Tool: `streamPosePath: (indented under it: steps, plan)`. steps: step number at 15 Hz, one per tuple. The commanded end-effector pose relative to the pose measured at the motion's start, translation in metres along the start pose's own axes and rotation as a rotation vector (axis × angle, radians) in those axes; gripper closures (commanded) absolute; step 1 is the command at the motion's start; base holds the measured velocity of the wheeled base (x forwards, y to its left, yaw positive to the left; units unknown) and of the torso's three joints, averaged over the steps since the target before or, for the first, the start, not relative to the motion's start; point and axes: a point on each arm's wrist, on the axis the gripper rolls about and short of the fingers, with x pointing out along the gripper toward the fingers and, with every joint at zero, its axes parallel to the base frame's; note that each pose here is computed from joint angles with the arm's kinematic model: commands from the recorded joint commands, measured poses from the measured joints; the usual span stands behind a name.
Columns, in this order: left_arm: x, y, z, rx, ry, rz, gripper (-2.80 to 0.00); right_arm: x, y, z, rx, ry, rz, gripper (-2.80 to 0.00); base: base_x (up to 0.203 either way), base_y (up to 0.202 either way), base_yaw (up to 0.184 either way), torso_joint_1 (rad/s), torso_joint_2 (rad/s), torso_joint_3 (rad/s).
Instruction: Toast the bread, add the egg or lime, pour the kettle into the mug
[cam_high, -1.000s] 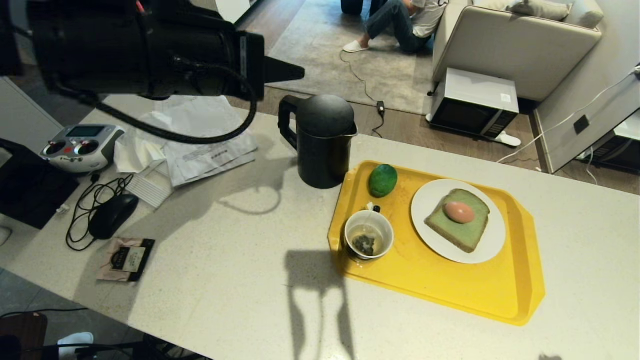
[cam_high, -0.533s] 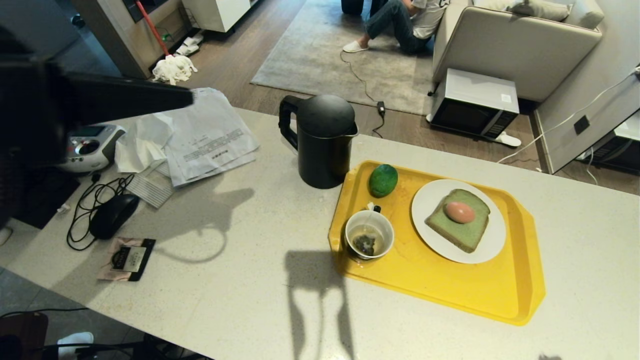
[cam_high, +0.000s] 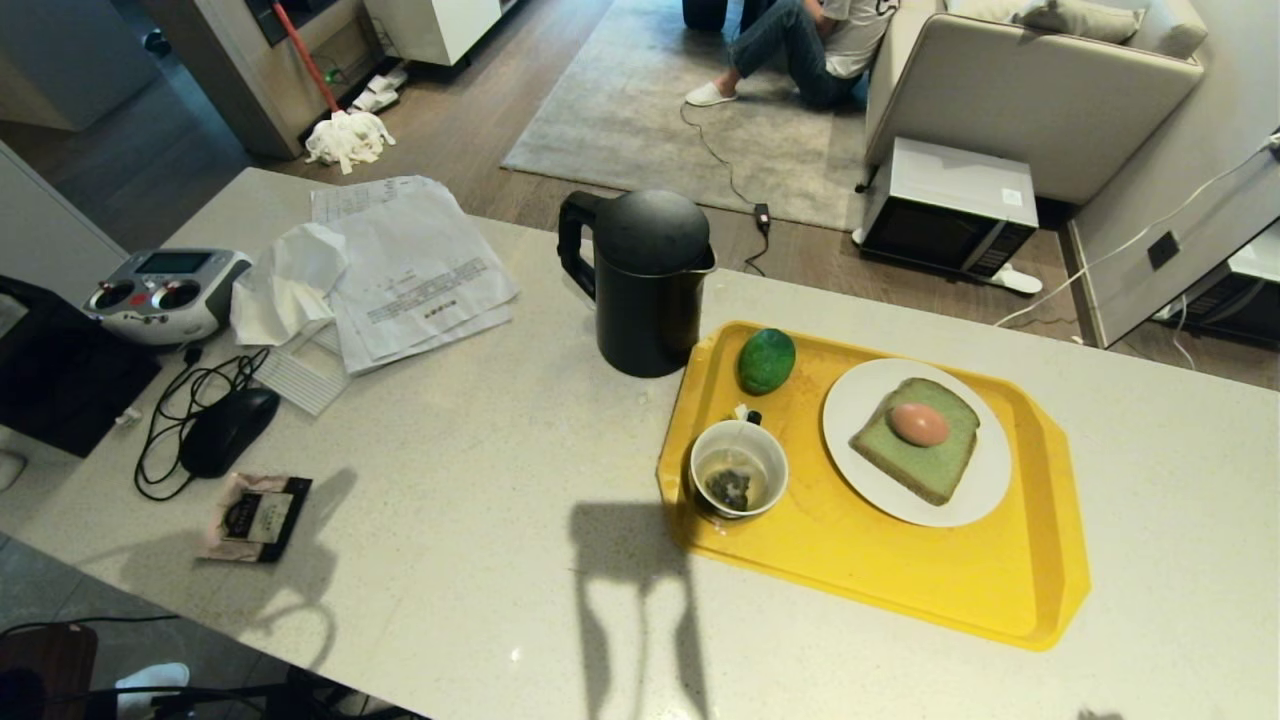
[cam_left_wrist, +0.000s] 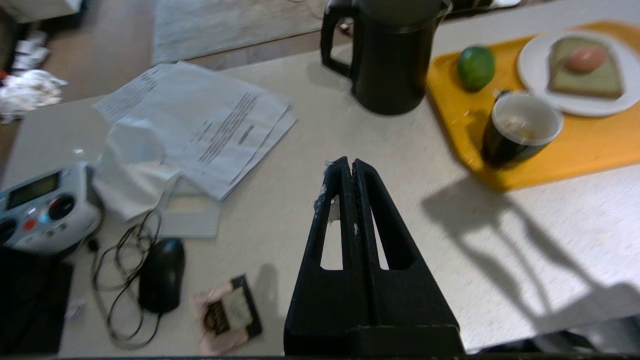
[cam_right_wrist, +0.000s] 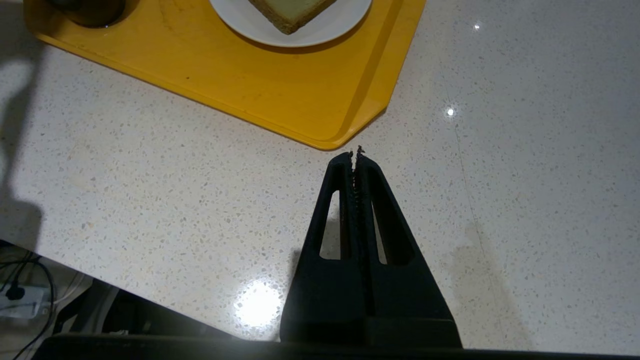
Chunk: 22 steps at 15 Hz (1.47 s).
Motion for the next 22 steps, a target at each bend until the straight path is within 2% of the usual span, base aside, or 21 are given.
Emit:
streamPosePath:
  steps: [1, 4, 7, 10, 13, 16, 19, 22]
  plan:
    - [-0.036, -0.024, -0.038, 0.077, -0.025, 0.063, 0.0, 0.0, 0.0, 0.0, 0.0, 0.001, 0.001, 0.0, 0.0, 0.0, 0.0, 0.0, 0.0, 0.0]
    - [-0.054, -0.045, -0.085, 0.128, -0.005, 0.105, 0.0, 0.0, 0.0, 0.0, 0.0, 0.001, -0.001, 0.0, 0.0, 0.0, 0.0, 0.0, 0.0, 0.0]
    - [-0.065, -0.059, -0.127, 0.117, 0.032, 0.195, 0.0, 0.0, 0.0, 0.0, 0.0, 0.001, -0.001, 0.0, 0.0, 0.0, 0.0, 0.0, 0.0, 0.0]
    - [-0.072, -0.068, -0.151, 0.115, 0.03, 0.302, 0.0, 0.0, 0.0, 0.0, 0.0, 0.001, 0.001, 0.0, 0.0, 0.0, 0.0, 0.0, 0.0, 0.0]
    - [-0.067, -0.07, -0.167, 0.12, 0.036, 0.333, 0.0, 0.0, 0.0, 0.0, 0.0, 0.001, 0.0, 0.0, 0.0, 0.0, 0.0, 0.0, 0.0, 0.0]
    - [-0.067, -0.072, -0.178, 0.048, 0.132, 0.323, 0.0, 0.0, 0.0, 0.0, 0.0, 0.001, 0.001, 0.0, 0.0, 0.0, 0.0, 0.0, 0.0, 0.0]
    - [-0.067, -0.072, -0.178, -0.038, 0.126, 0.333, 0.0, 0.0, 0.0, 0.0, 0.0, 0.001, 0.001, 0.0, 0.0, 0.0, 0.0, 0.0, 0.0, 0.0]
    - [-0.067, -0.073, -0.183, -0.161, 0.151, 0.344, 0.0, 0.0, 0.0, 0.0, 0.0, 0.001, 0.001, 0.0, 0.0, 0.0, 0.0, 0.0, 0.0, 0.0]
